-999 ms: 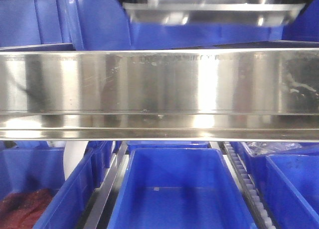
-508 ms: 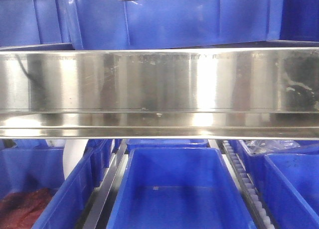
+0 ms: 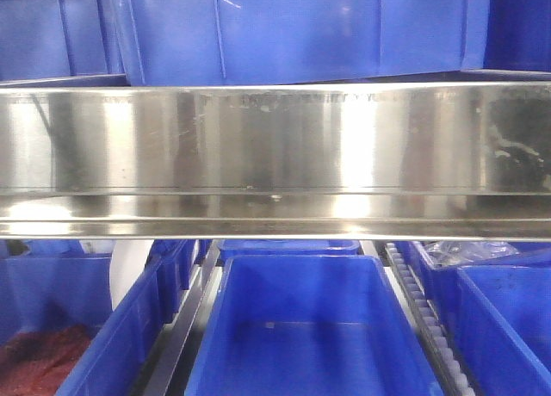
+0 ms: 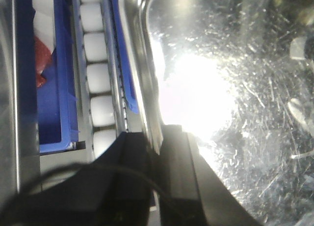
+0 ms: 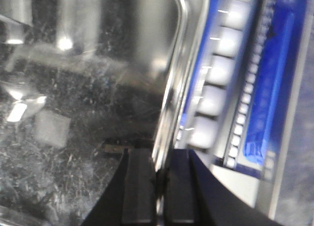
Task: Stack silver trays without gaps
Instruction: 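Lift the held tray with both grippers and pull it toward the robot, then hold the tray in both grippers and turn the base away from the shelf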
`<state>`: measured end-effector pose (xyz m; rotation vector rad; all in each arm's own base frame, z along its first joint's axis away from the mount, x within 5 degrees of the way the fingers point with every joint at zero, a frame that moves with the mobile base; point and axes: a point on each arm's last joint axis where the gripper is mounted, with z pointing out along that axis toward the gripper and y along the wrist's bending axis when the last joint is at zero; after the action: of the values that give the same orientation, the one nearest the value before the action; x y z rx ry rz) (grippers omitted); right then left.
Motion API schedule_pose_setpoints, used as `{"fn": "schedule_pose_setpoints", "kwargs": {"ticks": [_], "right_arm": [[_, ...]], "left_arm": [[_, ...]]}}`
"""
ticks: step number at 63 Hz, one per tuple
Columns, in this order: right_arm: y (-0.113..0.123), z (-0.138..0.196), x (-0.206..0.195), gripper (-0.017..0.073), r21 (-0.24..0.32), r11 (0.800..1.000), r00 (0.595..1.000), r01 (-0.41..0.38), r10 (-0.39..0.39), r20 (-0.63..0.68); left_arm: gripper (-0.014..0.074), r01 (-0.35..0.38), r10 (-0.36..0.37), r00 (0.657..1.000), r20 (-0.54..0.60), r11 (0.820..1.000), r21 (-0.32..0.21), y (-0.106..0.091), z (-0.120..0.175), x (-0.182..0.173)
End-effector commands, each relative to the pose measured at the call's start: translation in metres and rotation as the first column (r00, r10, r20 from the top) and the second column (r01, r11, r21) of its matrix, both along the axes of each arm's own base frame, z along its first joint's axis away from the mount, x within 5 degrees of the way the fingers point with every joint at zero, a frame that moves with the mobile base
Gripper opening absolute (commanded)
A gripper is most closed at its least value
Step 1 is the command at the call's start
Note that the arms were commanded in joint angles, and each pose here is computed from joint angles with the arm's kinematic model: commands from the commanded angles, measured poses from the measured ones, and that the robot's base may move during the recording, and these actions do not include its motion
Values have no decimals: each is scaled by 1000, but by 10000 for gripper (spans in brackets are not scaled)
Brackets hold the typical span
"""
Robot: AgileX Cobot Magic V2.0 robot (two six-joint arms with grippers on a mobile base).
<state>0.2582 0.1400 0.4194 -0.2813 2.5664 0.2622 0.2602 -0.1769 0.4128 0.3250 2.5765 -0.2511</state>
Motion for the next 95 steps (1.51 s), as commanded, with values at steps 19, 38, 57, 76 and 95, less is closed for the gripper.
{"fn": "schedule_pose_setpoints", "kwargs": {"ticks": [19, 38, 57, 76, 95], "right_arm": [[-17, 14, -55, 56, 16, 999, 1000, -28, 29, -12], [-20, 17, -62, 56, 25, 999, 1000, -30, 30, -3], [-20, 16, -61, 56, 24, 999, 1000, -30, 30, -5], [-20, 16, -61, 56, 24, 999, 1000, -30, 30, -5], [-20, 16, -61, 56, 24, 999, 1000, -30, 30, -5]], "left_arm": [[-41, 123, -123, 992, -6, 992, -38, -4, 19, -42], [-41, 157, -158, 987, -10, 987, -36, -12, 17, -48], [-44, 158, -158, 987, -8, 987, -39, -12, 18, -48], [-48, 158, -158, 987, -8, 987, -39, -12, 18, -48], [-48, 158, -158, 987, -5, 987, -41, -12, 18, -48]]}}
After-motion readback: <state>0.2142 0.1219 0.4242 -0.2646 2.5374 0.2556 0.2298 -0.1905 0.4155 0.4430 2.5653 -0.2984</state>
